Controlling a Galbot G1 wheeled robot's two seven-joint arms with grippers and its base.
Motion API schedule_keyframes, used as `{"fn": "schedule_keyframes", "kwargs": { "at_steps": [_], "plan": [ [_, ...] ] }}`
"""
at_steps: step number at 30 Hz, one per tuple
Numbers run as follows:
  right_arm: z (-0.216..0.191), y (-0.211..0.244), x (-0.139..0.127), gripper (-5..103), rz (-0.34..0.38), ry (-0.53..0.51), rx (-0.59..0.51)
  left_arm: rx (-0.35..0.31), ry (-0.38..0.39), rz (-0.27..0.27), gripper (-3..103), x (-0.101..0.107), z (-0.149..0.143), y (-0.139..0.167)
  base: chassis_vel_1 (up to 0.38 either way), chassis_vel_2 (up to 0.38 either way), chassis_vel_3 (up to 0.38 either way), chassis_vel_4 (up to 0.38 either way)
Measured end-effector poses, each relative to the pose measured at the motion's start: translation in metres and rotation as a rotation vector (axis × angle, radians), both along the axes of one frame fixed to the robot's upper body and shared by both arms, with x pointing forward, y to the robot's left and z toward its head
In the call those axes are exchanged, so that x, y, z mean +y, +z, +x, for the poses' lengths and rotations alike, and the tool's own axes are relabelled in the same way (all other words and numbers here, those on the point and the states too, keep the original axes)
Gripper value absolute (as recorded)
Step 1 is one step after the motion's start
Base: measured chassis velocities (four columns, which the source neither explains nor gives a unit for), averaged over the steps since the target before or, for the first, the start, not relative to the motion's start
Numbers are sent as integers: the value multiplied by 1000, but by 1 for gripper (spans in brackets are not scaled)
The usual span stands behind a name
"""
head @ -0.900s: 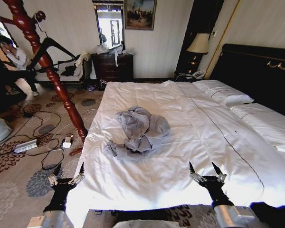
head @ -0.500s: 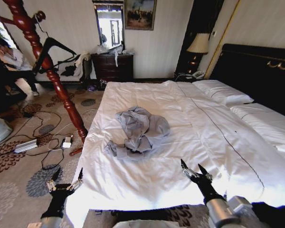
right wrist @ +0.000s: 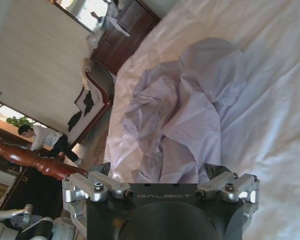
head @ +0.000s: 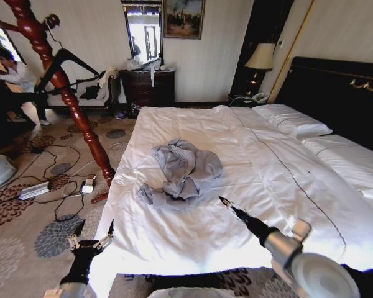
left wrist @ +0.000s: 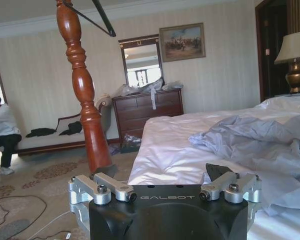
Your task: Pick up the clothes from the bed and hang them on the clothes hanger.
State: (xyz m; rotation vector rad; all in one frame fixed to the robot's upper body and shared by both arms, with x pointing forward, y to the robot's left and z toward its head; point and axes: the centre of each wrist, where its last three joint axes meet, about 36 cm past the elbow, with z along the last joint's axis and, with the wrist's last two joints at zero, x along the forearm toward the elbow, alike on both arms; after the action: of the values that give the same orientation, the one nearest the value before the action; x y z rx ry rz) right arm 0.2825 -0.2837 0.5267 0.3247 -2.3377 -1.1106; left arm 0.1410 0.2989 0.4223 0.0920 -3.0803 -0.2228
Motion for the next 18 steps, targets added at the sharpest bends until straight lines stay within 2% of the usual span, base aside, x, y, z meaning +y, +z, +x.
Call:
{"fn": "schedule_keyframes", "kwargs": {
  "at_steps": [5, 8, 11, 13, 14, 18],
  "plan": [
    [29, -10, 7, 100, -12, 53, 31, 12, 9, 8, 100, -1, -7, -3, 0, 0, 0, 0],
    [59, -20, 18, 100, -52, 105, 61, 27, 23, 8, 101, -2, -14, -11, 0, 0, 0, 0],
    [71, -23, 19, 100, -63, 141, 76, 35, 28, 9, 100, -2, -17, -14, 0, 0, 0, 0],
    [88, -23, 17, 100, -70, 218, 98, 47, 31, 10, 96, -1, -22, -18, 0, 0, 0, 0],
    [88, -23, 17, 100, -70, 218, 98, 47, 31, 10, 96, -1, -22, -18, 0, 0, 0, 0],
    [124, -26, 18, 100, -79, 329, 97, 57, 38, 19, 100, -1, -30, -20, 0, 0, 0, 0]
  ]
}}
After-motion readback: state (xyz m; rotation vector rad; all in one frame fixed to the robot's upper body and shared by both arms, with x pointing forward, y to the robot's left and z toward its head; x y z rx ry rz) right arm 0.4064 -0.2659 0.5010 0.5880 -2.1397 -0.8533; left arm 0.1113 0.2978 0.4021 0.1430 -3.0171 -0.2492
